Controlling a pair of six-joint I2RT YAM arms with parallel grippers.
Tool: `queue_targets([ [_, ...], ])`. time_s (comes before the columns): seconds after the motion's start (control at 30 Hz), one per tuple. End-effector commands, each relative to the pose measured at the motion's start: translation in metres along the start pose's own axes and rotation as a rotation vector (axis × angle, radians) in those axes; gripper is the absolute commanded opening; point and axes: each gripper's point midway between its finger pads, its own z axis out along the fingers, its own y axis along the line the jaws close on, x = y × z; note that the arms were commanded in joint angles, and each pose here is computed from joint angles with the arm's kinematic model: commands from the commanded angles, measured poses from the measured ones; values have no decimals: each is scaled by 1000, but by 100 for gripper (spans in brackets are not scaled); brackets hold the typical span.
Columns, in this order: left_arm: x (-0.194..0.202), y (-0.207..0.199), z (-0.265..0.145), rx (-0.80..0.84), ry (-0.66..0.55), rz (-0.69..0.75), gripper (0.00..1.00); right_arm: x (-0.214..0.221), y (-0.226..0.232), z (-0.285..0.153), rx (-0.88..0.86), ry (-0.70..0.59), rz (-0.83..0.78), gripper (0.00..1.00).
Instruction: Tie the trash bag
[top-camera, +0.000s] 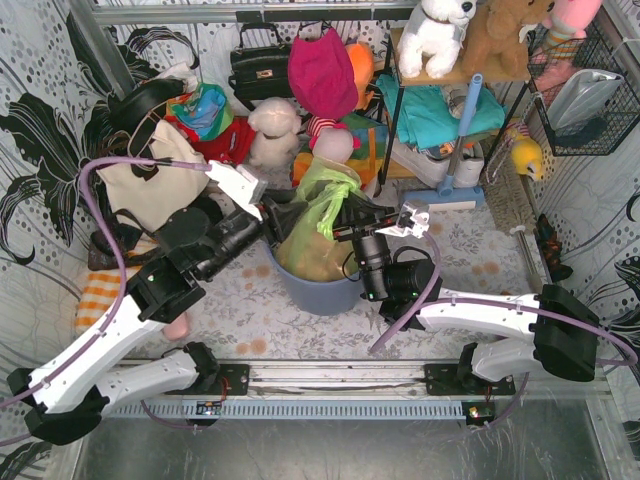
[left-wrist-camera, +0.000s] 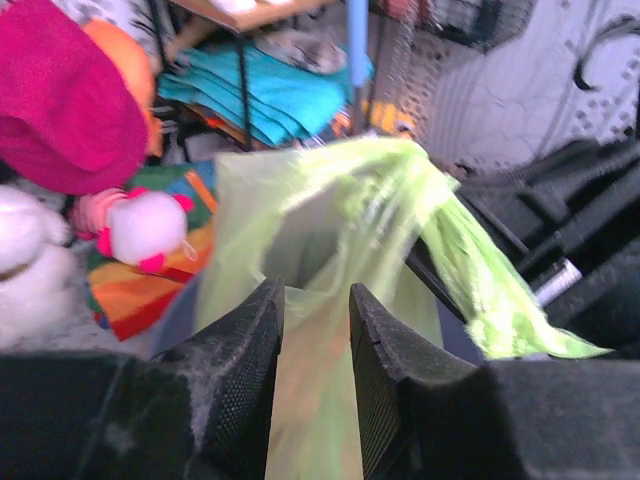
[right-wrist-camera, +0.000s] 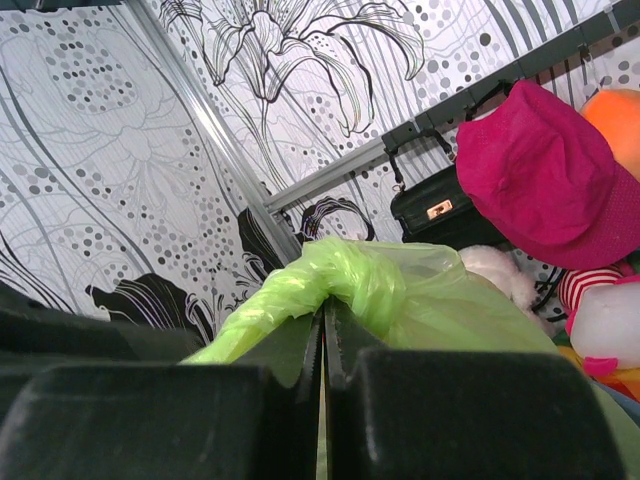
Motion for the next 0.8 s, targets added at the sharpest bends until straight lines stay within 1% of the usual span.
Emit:
queue_targets([
  [0.0, -50, 35, -11, -187, -131, 97, 44, -9, -2, -3, 6, -27, 23, 0],
  [0.07, -55, 45, -10, -239, -145, 133, 50, -9, -2, -4, 6, -21, 22, 0],
  [0.13, -53, 50, -4, -265, -132, 180, 53, -9, -1, -4, 6, -14, 21, 0],
  [0.23, -43, 46, 10, -225, -78, 247, 60, -9, 0, -4, 1, -8, 24, 0],
  [0.37, -33, 46, 25, -200, -44, 272, 62, -10, 2, -4, -4, -2, 26, 0],
  [0.5, -31, 47, 39, -150, -51, 261, 65, -7, 3, -4, -5, 4, 24, 0],
  [0.6, -29, 52, 49, -145, -43, 258, 65, -6, 2, -5, -3, 6, 26, 0],
  [0.63, -29, 53, 52, -141, -41, 259, 63, -6, 2, -5, -2, 7, 26, 0],
  [0.67, -30, 52, 53, -134, -43, 260, 58, -5, 2, -5, -1, 8, 24, 0],
  [0.77, -30, 46, 56, -92, -42, 263, 32, -3, 1, -5, 5, 8, 14, 0],
])
